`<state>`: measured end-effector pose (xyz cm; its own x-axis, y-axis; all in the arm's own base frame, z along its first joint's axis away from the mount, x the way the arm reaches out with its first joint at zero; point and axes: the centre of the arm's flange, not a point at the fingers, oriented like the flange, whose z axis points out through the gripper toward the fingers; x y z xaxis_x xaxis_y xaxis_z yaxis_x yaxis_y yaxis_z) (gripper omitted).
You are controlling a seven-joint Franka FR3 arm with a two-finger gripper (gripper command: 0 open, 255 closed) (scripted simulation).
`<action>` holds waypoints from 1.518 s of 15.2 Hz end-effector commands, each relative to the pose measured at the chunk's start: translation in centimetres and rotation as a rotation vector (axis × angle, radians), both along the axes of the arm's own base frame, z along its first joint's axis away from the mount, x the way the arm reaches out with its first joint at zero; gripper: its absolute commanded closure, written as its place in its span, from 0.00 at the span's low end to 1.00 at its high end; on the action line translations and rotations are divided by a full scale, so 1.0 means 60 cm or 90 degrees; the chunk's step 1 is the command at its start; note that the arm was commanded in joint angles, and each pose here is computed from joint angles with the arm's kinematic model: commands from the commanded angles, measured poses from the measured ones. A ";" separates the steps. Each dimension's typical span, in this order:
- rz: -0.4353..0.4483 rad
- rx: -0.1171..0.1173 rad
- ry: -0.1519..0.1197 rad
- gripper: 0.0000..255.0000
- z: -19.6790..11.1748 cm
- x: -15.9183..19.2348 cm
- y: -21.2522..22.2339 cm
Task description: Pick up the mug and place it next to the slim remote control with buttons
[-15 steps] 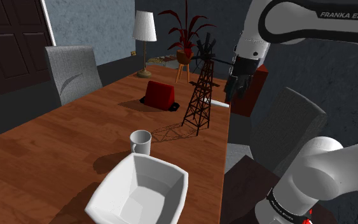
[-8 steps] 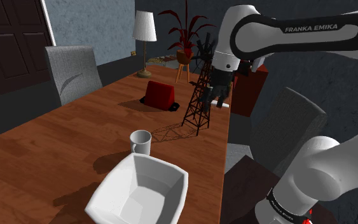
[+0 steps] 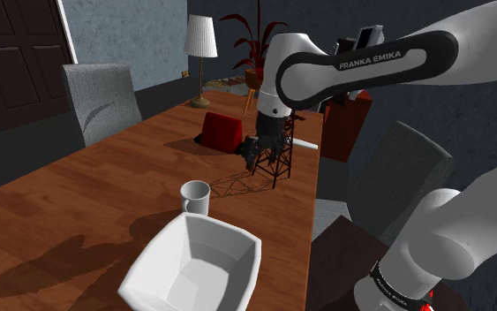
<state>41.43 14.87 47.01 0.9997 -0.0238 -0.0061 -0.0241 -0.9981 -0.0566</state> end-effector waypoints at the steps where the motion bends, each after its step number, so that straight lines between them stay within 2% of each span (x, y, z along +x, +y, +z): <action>1: -0.003 0.002 -0.003 0.00 -0.022 0.030 0.034; 12: -0.018 0.006 -0.013 0.00 -0.137 0.162 0.188; 19: -0.018 0.006 -0.013 0.00 -0.199 0.163 0.192; 23: -0.018 0.006 -0.013 0.00 -0.204 0.163 0.193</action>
<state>51.23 26.44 34.81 0.9985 -0.0522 0.0136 -0.0511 -0.9965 -0.0665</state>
